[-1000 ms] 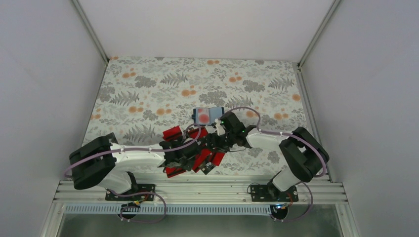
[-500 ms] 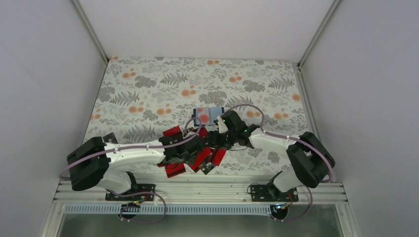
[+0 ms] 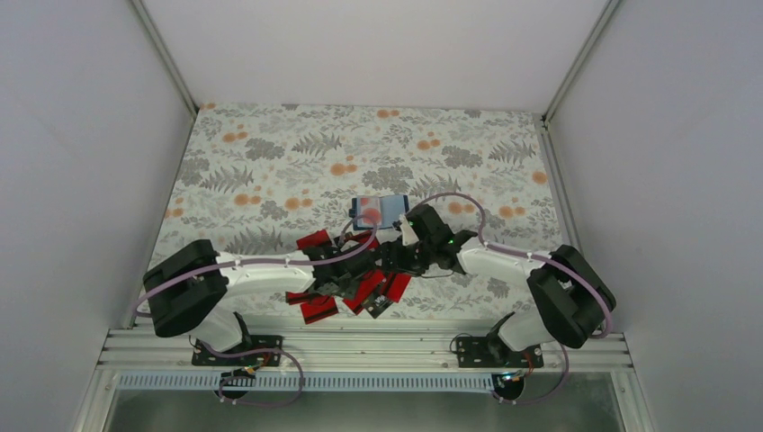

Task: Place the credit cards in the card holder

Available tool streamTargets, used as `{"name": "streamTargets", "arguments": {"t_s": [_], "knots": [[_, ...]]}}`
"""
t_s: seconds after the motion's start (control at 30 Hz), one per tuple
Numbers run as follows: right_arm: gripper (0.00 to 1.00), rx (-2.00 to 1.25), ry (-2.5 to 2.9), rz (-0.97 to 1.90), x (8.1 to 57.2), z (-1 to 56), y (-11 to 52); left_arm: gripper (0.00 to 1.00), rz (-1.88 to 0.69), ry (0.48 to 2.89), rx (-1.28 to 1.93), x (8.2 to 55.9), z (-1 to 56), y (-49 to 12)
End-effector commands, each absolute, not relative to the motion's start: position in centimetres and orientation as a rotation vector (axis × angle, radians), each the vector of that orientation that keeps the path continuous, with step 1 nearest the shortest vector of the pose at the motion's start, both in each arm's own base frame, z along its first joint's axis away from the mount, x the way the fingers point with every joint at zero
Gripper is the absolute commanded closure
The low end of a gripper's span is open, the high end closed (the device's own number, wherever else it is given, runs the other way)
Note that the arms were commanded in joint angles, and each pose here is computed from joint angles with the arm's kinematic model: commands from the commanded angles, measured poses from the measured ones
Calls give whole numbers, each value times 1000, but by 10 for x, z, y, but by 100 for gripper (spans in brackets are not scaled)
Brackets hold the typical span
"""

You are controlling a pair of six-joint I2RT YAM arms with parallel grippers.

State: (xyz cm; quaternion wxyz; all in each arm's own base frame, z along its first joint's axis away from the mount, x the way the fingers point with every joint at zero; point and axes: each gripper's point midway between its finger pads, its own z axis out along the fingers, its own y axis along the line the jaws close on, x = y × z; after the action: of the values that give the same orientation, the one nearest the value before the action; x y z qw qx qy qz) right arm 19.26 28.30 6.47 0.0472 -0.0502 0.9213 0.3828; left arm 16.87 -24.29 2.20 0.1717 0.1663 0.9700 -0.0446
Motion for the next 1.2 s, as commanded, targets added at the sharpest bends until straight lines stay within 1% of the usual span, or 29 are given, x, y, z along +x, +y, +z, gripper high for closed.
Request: {"name": "streamTargets", "arguments": {"t_s": [0.0, 0.27, 1.17], "knots": [[25, -153, 2810, 1155, 188, 63, 280, 98, -172, 2707, 452, 179, 35, -254], [26, -151, 2811, 1157, 187, 62, 280, 98, -182, 2690, 444, 186, 44, -261], [25, -140, 2829, 1180, 184, 58, 281, 97, -117, 2783, 446, 172, -3, -243]]}}
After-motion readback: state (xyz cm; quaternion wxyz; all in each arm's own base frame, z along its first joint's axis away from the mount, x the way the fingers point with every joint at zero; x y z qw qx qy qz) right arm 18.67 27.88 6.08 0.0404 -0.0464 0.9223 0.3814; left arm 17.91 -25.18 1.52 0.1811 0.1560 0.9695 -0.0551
